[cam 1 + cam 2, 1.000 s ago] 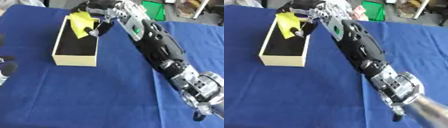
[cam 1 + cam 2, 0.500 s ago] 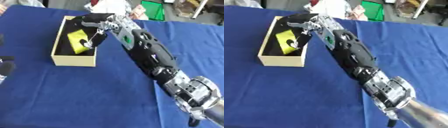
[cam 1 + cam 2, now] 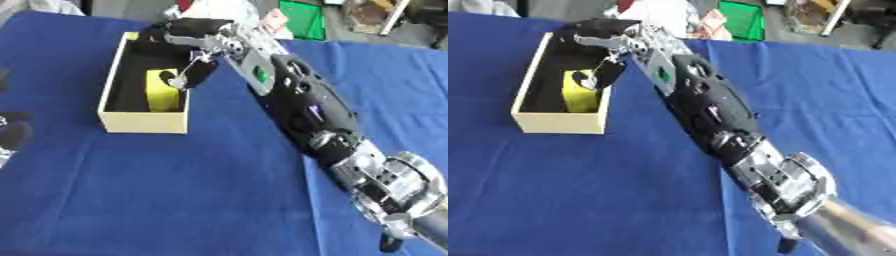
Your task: Pick up objects on the table and place them in the box.
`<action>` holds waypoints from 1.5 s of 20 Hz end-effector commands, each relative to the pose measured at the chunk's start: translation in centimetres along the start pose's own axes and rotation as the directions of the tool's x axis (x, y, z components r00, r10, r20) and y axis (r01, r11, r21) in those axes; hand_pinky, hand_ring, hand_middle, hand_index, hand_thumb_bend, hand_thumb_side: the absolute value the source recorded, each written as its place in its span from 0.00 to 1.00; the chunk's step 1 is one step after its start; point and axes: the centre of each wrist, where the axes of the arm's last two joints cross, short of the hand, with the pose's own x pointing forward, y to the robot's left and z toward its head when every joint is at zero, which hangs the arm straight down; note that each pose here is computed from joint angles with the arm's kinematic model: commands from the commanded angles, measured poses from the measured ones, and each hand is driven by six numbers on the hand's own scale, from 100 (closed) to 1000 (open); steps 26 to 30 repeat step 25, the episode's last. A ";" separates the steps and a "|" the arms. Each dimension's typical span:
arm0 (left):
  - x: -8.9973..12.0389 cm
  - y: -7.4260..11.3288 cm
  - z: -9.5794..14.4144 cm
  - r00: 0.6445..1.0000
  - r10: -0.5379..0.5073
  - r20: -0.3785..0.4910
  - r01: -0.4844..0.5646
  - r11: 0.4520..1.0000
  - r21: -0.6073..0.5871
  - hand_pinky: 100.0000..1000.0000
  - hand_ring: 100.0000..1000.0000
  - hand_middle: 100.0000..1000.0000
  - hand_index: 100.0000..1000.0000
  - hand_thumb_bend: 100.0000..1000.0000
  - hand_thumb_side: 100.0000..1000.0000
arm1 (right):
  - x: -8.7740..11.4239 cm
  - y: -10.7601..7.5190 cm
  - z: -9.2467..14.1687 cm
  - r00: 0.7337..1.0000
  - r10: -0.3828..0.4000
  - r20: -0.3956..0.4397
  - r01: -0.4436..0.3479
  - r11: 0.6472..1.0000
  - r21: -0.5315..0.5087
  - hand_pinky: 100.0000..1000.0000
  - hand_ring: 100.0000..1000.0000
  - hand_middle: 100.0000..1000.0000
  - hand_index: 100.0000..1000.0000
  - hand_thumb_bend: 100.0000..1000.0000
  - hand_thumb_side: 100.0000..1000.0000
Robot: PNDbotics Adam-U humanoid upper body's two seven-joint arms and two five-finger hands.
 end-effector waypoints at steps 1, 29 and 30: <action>0.4 0.8 0.0 1.000 -0.018 0.011 0.018 1.000 0.023 0.69 1.00 0.92 0.94 0.72 0.55 | -1.0 -3.6 3.6 1.000 -0.003 0.008 0.005 0.985 -0.171 0.89 1.00 0.97 1.00 0.00 0.00; -0.2 1.5 0.8 0.999 -0.023 -0.040 0.026 0.996 0.086 0.68 1.00 0.90 0.93 0.66 0.58 | -6.3 5.8 23.3 0.734 -0.676 -0.066 0.317 0.426 -0.847 0.77 0.99 0.85 1.00 0.00 0.37; -0.2 1.5 0.8 0.999 -0.023 -0.040 0.026 0.996 0.086 0.68 1.00 0.90 0.93 0.66 0.58 | -6.3 5.8 23.3 0.734 -0.676 -0.066 0.317 0.426 -0.847 0.77 0.99 0.85 1.00 0.00 0.37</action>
